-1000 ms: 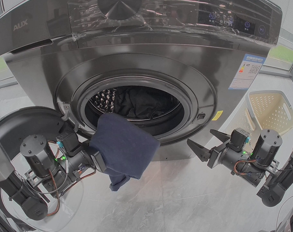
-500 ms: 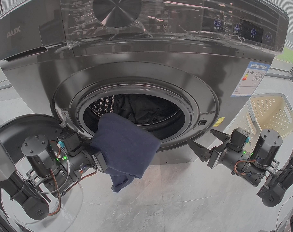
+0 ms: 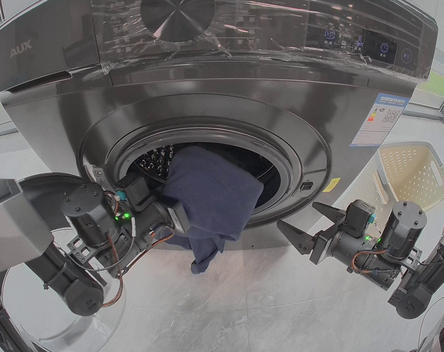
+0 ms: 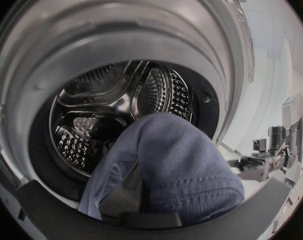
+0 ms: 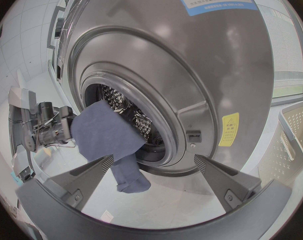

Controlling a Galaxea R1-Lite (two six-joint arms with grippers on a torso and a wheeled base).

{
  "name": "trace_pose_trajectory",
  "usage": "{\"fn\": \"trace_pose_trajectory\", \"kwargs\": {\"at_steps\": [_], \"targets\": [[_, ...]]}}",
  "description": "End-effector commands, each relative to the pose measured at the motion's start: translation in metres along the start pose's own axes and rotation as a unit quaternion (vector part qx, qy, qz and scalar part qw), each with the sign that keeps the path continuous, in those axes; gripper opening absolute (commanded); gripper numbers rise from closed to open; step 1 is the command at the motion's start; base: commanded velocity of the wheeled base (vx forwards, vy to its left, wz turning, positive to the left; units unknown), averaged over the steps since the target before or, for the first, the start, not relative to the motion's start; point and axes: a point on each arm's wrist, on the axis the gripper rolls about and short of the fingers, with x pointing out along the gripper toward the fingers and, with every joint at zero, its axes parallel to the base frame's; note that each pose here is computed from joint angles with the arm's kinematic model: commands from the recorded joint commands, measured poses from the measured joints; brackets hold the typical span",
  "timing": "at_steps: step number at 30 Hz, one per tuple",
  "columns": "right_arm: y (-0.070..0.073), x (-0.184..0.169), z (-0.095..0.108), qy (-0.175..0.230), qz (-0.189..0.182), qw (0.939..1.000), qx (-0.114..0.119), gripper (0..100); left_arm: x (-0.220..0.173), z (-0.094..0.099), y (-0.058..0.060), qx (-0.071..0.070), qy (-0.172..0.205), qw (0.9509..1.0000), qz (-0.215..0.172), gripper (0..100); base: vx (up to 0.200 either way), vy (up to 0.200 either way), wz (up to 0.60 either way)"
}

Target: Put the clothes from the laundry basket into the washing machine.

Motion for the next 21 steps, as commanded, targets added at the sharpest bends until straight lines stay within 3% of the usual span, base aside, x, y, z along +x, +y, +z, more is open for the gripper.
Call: {"fn": "trace_pose_trajectory", "kwargs": {"at_steps": [1,3,9,14,15,17,21], "targets": [[0.012,-0.006,-0.008,0.019,0.023,0.9996,-0.001,100,0.030,-0.019,0.003,-0.003,0.001,1.0000,0.003,0,0.000,0.000,0.00],[0.019,-0.006,-0.009,0.021,0.035,0.9992,0.000,100,0.046,-0.031,0.005,-0.001,0.000,1.0000,0.009,0,0.000,0.000,0.00],[0.021,-0.006,-0.009,0.022,0.038,0.9990,0.002,100,0.073,-0.049,0.010,-0.002,-0.012,0.9996,0.026,0,0.000,0.000,0.00],[0.021,-0.007,-0.010,0.024,0.039,0.9990,0.002,100,0.094,-0.049,0.011,-0.003,-0.042,0.9986,0.031,0,0.000,0.000,0.00],[0.021,-0.008,-0.011,0.026,0.039,0.9989,0.002,100,0.109,-0.047,0.019,-0.002,-0.065,0.9971,0.040,0,0.000,0.000,0.00],[0.022,-0.008,-0.011,0.025,0.040,0.9989,0.002,100,0.120,-0.047,0.022,-0.001,-0.080,0.9954,0.052,0,0.000,0.000,0.00],[0.023,-0.007,-0.012,0.028,0.043,0.9987,0.001,100,0.134,-0.047,0.030,-0.001,-0.087,0.9936,0.072,0,0.000,0.000,0.00]]}}
